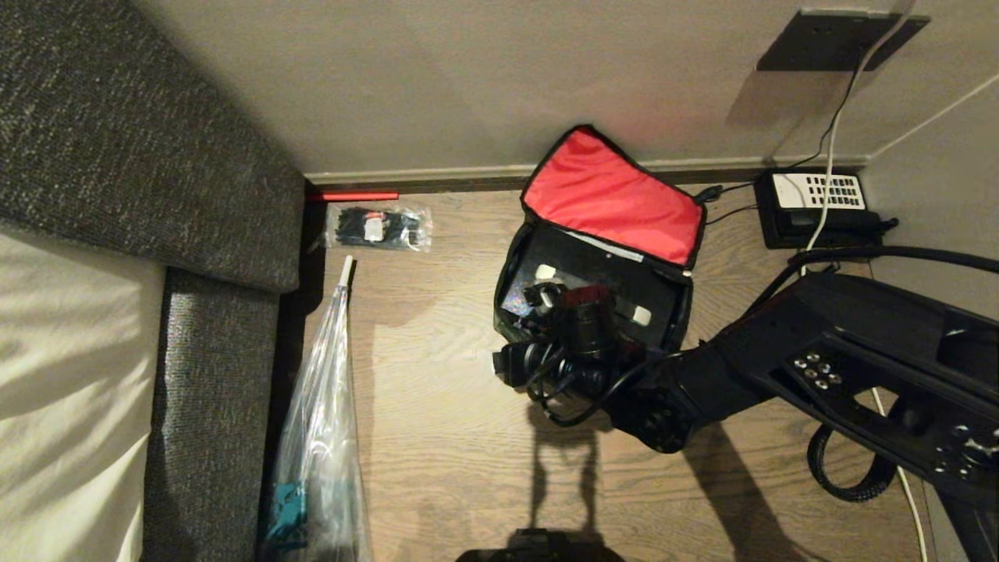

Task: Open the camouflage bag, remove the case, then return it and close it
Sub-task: Close the top of the storage box

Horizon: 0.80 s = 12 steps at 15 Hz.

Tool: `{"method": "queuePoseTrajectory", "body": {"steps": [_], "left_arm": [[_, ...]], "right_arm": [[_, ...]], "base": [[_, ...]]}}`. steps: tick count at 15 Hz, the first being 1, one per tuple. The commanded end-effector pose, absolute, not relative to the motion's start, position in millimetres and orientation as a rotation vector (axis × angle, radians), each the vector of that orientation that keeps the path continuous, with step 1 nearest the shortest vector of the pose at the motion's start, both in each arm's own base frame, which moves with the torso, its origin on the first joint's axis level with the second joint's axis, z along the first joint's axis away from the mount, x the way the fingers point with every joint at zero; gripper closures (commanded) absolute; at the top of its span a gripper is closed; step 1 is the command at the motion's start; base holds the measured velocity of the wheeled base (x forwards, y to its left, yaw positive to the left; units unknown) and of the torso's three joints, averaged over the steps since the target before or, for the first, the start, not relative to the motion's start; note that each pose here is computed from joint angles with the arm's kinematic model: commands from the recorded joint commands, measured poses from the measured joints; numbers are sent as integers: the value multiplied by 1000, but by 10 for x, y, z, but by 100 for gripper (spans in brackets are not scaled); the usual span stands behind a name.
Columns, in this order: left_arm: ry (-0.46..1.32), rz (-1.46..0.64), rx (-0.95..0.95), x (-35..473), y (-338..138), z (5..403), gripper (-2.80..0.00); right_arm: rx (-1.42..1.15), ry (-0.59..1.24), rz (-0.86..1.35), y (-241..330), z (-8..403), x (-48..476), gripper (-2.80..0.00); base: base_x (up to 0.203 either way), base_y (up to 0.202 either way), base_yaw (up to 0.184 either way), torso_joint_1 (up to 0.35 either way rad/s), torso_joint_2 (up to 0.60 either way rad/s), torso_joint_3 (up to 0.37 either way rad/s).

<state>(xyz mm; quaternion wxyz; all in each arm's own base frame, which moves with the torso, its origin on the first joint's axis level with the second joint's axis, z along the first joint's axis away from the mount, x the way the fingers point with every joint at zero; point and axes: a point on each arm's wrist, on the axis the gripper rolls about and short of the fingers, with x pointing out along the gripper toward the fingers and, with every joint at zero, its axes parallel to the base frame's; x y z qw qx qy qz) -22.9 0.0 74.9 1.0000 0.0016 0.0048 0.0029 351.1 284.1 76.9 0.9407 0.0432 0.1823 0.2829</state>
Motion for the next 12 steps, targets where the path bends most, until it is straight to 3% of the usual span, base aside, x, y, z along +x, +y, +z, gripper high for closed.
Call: {"method": "queuePoseTrajectory", "body": {"steps": [1, 12], "left_arm": [[9, 8, 3, -229, 0, 748, 0], [8, 6, 3, -230, 1, 748, 0]], "right_arm": [[37, 380, 559, 2775, 661, 3565, -280], [-90, 416, 508, 2718, 253, 3702, -280]], "base": [[0, 0, 0, 0, 0, 0], [0, 0, 0, 0, 0, 0]]}}
